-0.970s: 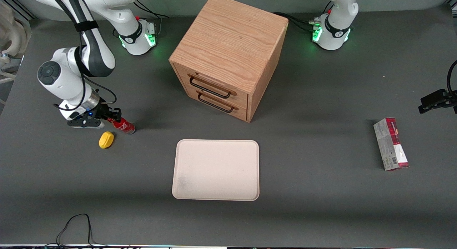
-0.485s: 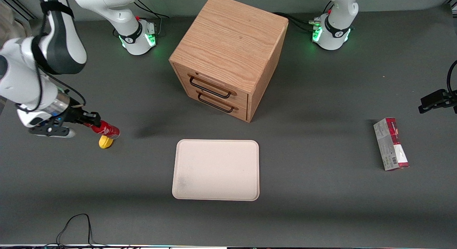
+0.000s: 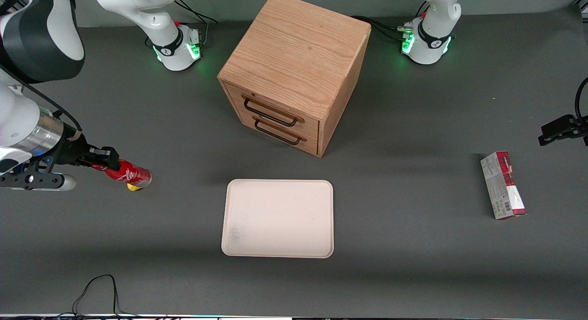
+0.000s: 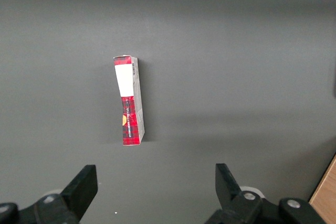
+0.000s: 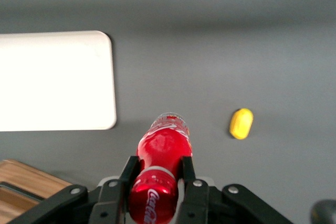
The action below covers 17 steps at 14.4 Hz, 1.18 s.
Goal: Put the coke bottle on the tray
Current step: 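Lift the bottle and carry it with the right gripper over the white tray, then lower the bottle onto the tray and open the right gripper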
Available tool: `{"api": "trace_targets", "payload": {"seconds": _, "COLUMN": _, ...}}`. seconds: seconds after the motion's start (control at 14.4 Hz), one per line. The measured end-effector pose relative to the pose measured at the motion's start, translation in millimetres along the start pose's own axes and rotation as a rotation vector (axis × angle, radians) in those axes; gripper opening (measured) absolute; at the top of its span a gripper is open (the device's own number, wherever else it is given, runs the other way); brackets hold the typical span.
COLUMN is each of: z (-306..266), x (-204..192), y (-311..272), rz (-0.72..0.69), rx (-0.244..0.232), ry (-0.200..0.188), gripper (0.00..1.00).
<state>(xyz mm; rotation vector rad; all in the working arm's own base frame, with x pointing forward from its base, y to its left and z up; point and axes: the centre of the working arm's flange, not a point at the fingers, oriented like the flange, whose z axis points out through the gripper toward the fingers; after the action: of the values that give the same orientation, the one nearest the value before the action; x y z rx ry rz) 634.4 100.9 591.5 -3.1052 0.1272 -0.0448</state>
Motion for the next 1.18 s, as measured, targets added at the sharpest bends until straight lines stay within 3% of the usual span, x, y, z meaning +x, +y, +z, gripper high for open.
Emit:
{"api": "trace_targets", "payload": {"seconds": 0.21, "z": -22, "x": 4, "y": -51, "rz": -0.016, "rx": 0.059, "ry": 0.044, "gripper": 0.37}}
{"api": "trace_targets", "payload": {"seconds": 0.35, "z": -11, "x": 11, "y": -84, "rz": -0.003, "rx": 0.087, "ry": 0.042, "gripper": 0.37}}
{"api": "trace_targets", "payload": {"seconds": 0.76, "z": 134, "x": 46, "y": -183, "rz": 0.035, "rx": 0.019, "ry": 0.116, "gripper": 0.37}}
{"api": "trace_targets", "payload": {"seconds": 1.18, "z": 238, "x": 64, "y": -194, "rz": 0.018, "rx": 0.011, "ry": 0.091, "gripper": 0.37}}
